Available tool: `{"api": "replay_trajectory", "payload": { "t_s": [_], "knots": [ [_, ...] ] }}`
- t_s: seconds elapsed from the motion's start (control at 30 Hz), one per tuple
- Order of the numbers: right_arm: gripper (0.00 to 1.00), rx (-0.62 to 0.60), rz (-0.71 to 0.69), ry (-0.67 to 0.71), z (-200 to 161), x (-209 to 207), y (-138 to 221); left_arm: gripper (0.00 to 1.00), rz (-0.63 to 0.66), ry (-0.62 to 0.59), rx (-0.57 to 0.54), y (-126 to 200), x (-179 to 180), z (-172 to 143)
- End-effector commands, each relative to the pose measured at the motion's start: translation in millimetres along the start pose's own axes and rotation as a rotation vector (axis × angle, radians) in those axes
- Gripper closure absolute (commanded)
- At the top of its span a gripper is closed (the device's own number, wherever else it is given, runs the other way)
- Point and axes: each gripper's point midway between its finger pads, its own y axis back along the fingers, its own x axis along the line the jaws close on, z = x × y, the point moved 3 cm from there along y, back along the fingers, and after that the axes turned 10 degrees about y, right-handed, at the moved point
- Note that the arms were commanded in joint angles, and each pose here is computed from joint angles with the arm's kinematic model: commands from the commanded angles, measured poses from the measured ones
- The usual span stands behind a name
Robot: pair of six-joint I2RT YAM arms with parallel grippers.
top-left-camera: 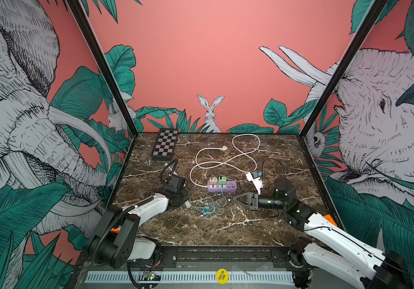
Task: Charge the electric toothbrush
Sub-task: Pick up the electric toothbrush from the center of the board.
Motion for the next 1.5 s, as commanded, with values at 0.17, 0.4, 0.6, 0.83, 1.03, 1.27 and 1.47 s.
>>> {"api": "replay_trajectory", "payload": {
  "t_s": [0.17, 0.4, 0.6, 0.83, 1.03, 1.27, 1.47],
  "knots": [
    [1.0, -0.037, 0.034, 0.071, 16.2, 16.1, 0.9, 0.72, 0.369, -0.037, 0.211, -10.4, 94.0, -44.4],
    [1.0, -0.034, 0.035, 0.074, 15.1, 16.3, 0.3, 0.9, 0.39, -0.052, 0.24, -12.5, 98.9, -48.6],
    [1.0, -0.037, 0.011, 0.087, 13.3, 13.7, 1.4, 1.0, 0.384, -0.075, 0.234, 6.8, 94.8, -45.4],
    [1.0, -0.146, 0.013, 0.204, 23.7, 24.0, 7.7, 1.0, 0.152, 0.027, 0.195, 58.2, 50.1, -38.4],
    [1.0, -0.298, -0.02, 0.389, 41.2, 35.6, 15.8, 1.0, -0.192, 0.306, 0.2, 105.1, -11.9, -30.4],
    [1.0, -0.432, -0.015, 0.663, 55.6, 61.6, 12.1, 1.0, -0.458, 0.48, 0.174, 161.3, -80.3, -2.2],
    [1.0, -0.452, 0.014, 0.761, 55.8, 78.4, -14.7, 1.0, -0.606, 0.539, 0.172, 183.2, -119.5, 9.2]
  ]
}}
